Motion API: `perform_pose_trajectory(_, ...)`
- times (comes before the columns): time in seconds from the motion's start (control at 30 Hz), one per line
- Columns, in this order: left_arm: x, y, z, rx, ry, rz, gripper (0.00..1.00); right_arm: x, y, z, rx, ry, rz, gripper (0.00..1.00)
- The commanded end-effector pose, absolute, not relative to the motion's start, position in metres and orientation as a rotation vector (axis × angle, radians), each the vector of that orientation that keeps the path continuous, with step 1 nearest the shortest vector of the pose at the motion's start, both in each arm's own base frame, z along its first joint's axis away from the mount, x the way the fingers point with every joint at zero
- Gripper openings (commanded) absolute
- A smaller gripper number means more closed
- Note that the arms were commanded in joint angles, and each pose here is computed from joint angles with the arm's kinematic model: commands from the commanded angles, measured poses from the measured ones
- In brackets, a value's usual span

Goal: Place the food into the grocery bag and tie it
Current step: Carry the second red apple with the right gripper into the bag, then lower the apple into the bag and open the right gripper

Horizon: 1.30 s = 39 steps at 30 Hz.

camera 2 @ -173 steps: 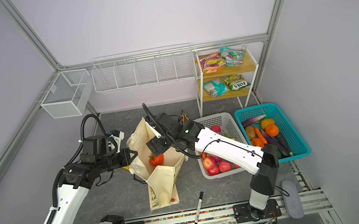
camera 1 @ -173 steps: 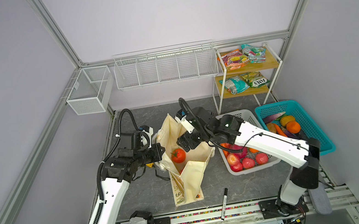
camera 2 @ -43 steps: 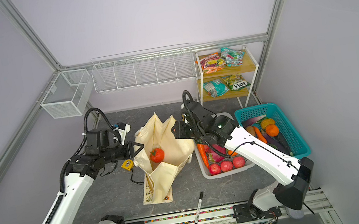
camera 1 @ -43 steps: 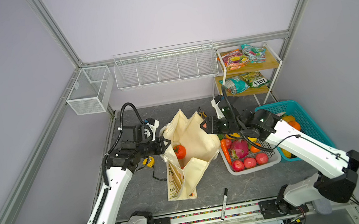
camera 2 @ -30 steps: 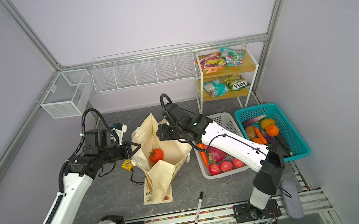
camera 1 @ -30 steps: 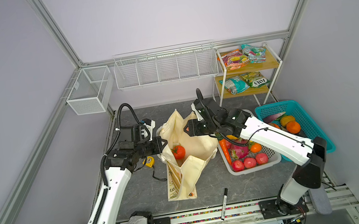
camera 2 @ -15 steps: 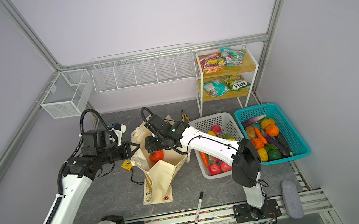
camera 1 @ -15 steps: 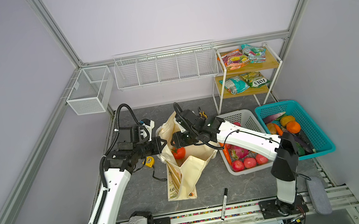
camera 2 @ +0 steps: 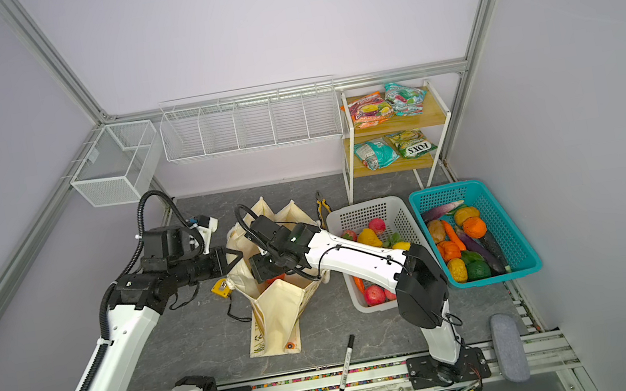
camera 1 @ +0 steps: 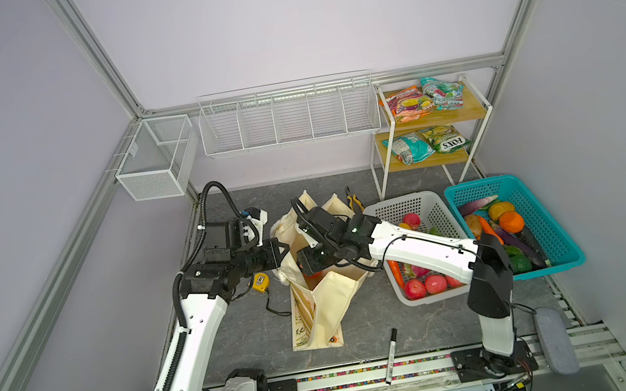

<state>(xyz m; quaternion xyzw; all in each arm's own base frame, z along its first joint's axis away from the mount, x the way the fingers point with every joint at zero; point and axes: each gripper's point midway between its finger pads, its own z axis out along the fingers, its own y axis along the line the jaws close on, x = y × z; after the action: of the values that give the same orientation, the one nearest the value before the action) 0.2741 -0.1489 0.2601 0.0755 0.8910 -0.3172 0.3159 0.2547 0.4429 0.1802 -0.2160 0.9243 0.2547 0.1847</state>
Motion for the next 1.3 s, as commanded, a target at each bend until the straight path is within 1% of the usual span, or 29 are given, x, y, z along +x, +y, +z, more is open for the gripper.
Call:
perform_pose_trajectory(0.0, 0.278, -0.150, 0.271, 0.242, 2.284, -0.838, 0.00, 0.249, 0.439, 0.157, -0.654, 2.654, 0.670, 0.54)
perform_pose_trajectory(0.47, 0.278, -0.146, 0.273, 0.228, 2.276, -0.825, 0.00, 0.245, 0.445, 0.119, -0.665, 2.728, 0.666, 0.56)
perform_pose_trajectory(0.8, 0.276, -0.139, 0.277, 0.203, 2.262, -0.789, 0.00, 0.257, 0.426, 0.094, -0.627, 2.754, 0.486, 0.57)
perform_pose_trajectory(1.13, 0.277, -0.136, 0.276, 0.183, 2.263, -0.770, 0.00, 0.268, 0.410, 0.078, -0.571, 2.769, 0.361, 0.63)
perform_pose_trajectory(1.27, 0.278, -0.133, 0.272, 0.167, 2.276, -0.750, 0.00, 0.270, 0.410, 0.082, -0.569, 2.758, 0.359, 0.69)
